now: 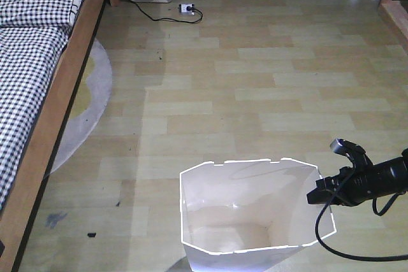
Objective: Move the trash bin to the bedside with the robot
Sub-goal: 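Drive forward toward the bedside, dragging the bin with the right gripper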
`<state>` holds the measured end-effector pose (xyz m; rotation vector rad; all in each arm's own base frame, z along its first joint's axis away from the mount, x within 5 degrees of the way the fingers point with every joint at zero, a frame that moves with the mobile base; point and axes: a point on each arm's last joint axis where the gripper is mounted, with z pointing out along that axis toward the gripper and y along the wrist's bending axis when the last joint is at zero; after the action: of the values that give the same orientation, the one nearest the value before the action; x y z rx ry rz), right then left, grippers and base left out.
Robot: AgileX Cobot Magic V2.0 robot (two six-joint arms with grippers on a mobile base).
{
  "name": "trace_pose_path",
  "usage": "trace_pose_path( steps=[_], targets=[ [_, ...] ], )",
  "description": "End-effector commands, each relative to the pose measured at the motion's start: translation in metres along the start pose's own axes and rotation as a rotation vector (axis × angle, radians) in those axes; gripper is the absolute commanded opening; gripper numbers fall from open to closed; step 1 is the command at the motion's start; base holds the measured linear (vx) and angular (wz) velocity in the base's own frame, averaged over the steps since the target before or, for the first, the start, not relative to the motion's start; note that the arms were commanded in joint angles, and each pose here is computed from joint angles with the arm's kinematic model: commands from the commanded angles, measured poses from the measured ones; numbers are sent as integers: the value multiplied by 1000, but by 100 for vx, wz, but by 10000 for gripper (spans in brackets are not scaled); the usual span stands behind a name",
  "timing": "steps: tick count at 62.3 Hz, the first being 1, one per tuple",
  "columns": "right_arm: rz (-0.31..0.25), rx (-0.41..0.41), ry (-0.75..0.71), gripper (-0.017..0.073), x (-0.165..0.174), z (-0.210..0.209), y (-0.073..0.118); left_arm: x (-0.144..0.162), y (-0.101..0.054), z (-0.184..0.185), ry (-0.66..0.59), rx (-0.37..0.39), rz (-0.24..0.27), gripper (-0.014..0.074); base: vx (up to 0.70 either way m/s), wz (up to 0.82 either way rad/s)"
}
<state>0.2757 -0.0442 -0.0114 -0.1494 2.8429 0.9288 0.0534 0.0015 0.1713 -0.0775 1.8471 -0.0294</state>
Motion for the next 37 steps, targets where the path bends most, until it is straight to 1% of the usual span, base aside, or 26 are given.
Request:
trace_pose_path(
  steps=[1, 37],
  targets=[
    [-19, -198, -81, -5, -14, -19, 26, -5, -1, 1, -61, 7, -6, -6, 36, 3],
    [-19, -197, -81, -5, -14, -19, 26, -5, -1, 1, -61, 7, -6, -6, 36, 3]
  ],
)
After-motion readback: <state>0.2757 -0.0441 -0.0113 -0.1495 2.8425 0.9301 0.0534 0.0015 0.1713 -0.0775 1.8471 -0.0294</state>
